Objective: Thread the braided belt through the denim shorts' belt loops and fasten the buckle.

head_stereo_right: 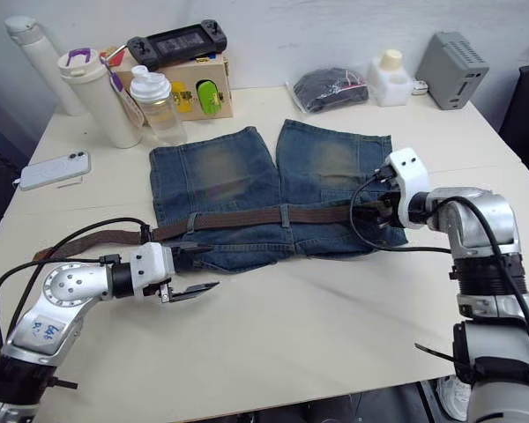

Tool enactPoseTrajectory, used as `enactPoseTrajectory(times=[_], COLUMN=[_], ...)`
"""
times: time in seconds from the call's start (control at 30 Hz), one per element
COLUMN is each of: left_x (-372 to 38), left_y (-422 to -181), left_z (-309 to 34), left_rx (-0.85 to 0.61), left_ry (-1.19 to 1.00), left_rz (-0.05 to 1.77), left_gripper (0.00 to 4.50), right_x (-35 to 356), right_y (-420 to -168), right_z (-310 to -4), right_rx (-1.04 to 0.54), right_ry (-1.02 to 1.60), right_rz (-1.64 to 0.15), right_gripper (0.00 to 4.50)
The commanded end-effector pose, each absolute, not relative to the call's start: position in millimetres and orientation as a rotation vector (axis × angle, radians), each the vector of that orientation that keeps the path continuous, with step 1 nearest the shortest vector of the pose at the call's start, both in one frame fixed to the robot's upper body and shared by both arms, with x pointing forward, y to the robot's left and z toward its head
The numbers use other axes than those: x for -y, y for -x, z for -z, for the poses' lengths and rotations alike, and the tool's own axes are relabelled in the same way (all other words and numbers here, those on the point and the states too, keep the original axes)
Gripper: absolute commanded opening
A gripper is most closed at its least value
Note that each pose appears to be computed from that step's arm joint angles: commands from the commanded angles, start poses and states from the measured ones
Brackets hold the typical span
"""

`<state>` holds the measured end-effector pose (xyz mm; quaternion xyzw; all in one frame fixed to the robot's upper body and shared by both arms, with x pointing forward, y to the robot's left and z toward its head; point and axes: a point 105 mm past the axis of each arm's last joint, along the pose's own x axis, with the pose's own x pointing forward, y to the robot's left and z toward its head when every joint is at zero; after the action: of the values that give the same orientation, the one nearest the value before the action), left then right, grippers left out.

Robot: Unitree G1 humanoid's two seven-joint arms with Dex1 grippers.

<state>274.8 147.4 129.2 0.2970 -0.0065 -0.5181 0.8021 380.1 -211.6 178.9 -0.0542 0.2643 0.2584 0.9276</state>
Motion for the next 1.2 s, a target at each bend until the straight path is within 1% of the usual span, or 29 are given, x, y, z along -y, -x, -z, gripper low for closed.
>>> enactPoseTrajectory(times=[0.03,0.07,0.13,0.17,0.2,0.23,0.27,0.3,0.33,0.37,0.43,0.5,0.63,0.77,0.87,0.93,1.03,1.1,1.2], left_x=[-146.1,-145.9,-145.5,-145.5,-145.7,-145.8,-146.5,-147.2,-148.6,-150.8,-158.4,-170.8,-195.5,-207.0,-202.3,-196.9,-194.6,-189.8,-190.8], left_y=[-273.8,-273.9,-274.0,-274.2,-274.5,-274.8,-275.7,-276.7,-278.3,-280.8,-290.2,-304.4,-330.6,-348.7,-350.9,-352.8,-363.7,-366.6,-373.5], left_z=[-140.3,-139.7,-138.8,-138.5,-138.7,-138.9,-139.6,-140.3,-141.3,-143.4,-153.8,-169.3,-188.2,-186.3,-168.9,-164.3,-162.1,-158.6,-152.6], left_rx=[0.068,0.069,0.07,0.071,0.072,0.073,0.076,0.078,0.081,0.085,0.102,0.107,0.06,-0.059,-0.179,-0.208,-0.244,-0.259,-0.291], left_ry=[-0.663,-0.669,-0.679,-0.681,-0.681,-0.68,-0.679,-0.679,-0.678,-0.671,-0.634,-0.55,-0.367,-0.201,-0.115,-0.064,0.057,0.076,0.122], left_rz=[1.082,1.079,1.076,1.075,1.071,1.068,1.063,1.057,1.048,1.034,0.986,0.92,0.831,0.82,0.887,0.914,0.891,0.902,0.867], left_gripper=[3.69,3.69,3.69,3.69,3.69,3.69,3.69,3.69,3.69,3.69,3.69,3.69,3.69,3.69,3.69,3.69,3.69,3.69,3.69], right_x=[204.1,203.8,203.4,202.5,201.9,201.5,201.3,201.3,201.3,201.4,203.6,203.4,198.6,193.9,190.0,188.8,187.7,188.0,186.7], right_y=[-381.8,-382.7,-383.2,-383.4,-383.2,-383.1,-382.5,-382.0,-381.6,-381.2,-380.2,-377.6,-370.5,-364.9,-360.8,-358.5,-355.4,-353.7,-351.1], right_z=[-186.0,-185.7,-185.3,-185.5,-185.4,-185.4,-185.6,-185.9,-186.2,-186.9,-188.5,-191.9,-196.3,-197.6,-196.6,-196.3,-196.2,-195.1,-194.6], right_rx=[-0.523,-0.52,-0.518,-0.512,-0.509,-0.508,-0.503,-0.498,-0.494,-0.487,-0.467,-0.438,-0.401,-0.368,-0.352,-0.342,-0.33,-0.326,-0.321], right_ry=[0.111,0.119,0.125,0.13,0.13,0.131,0.142,0.152,0.158,0.163,0.183,0.192,0.186,0.188,0.186,0.189,0.19,0.192,0.181], right_rz=[-0.578,-0.581,-0.588,-0.596,-0.601,-0.605,-0.61,-0.613,-0.615,-0.616,-0.607,-0.611,-0.624,-0.627,-0.631,-0.632,-0.628,-0.622,-0.624], right_gripper=[3.96,3.7,2.78,2.24,1.98,1.38,1.07,0.59,0.23,0.04,0.04,0.04,0.04,0.04,0.04,0.04,0.04,0.04,0.04])
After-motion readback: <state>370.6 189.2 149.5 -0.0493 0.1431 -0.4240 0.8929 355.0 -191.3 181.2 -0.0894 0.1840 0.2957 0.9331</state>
